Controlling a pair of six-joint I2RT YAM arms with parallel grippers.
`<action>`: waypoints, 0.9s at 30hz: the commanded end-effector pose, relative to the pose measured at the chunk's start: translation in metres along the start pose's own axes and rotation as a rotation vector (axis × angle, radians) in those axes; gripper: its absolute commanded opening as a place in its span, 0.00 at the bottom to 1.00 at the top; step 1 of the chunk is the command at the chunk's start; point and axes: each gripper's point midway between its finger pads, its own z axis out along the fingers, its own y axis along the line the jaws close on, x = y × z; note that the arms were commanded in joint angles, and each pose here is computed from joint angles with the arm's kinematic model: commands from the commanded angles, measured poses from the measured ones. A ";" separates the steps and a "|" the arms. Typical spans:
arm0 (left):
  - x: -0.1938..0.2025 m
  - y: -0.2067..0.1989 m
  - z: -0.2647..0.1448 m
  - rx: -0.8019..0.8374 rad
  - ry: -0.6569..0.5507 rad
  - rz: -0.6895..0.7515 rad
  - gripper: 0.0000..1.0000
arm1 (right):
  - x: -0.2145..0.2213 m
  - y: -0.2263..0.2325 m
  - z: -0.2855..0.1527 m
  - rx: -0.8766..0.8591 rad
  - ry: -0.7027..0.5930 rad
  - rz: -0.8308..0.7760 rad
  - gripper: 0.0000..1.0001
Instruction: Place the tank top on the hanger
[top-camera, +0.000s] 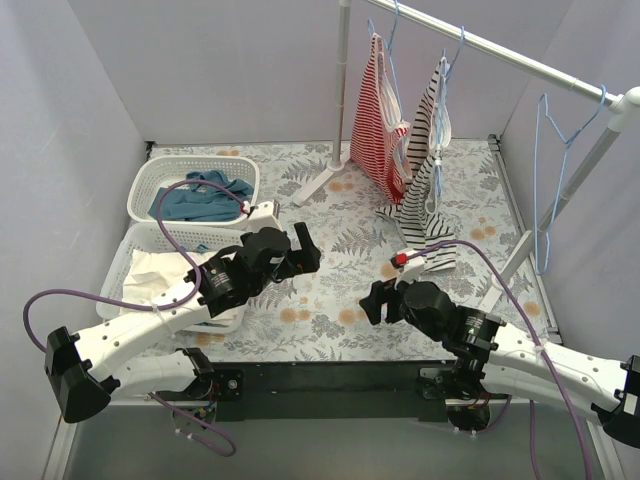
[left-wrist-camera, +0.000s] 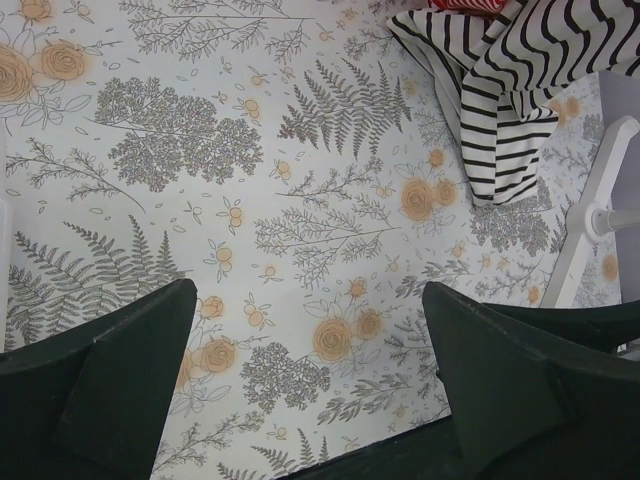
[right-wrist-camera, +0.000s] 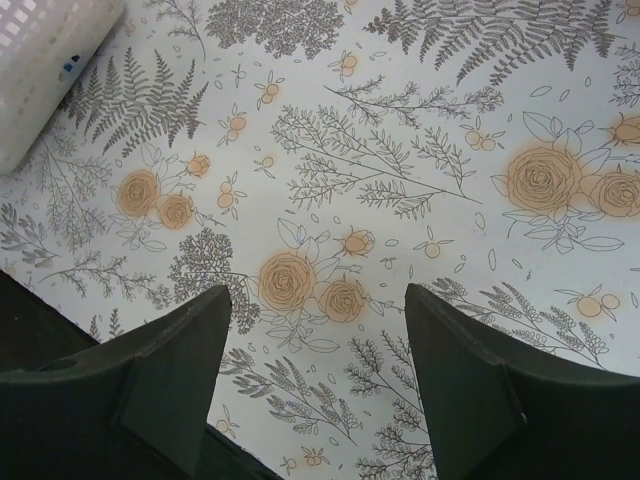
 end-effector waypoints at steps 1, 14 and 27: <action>-0.012 0.002 -0.002 -0.009 -0.061 -0.034 0.98 | -0.023 0.002 -0.005 0.009 -0.079 0.037 0.79; -0.085 0.010 0.024 -0.171 -0.219 -0.014 0.98 | -0.021 -0.001 -0.004 0.016 -0.081 0.034 0.79; -0.187 0.152 0.109 -0.555 -0.260 -0.122 0.98 | -0.015 0.013 -0.001 -0.048 -0.048 0.049 0.78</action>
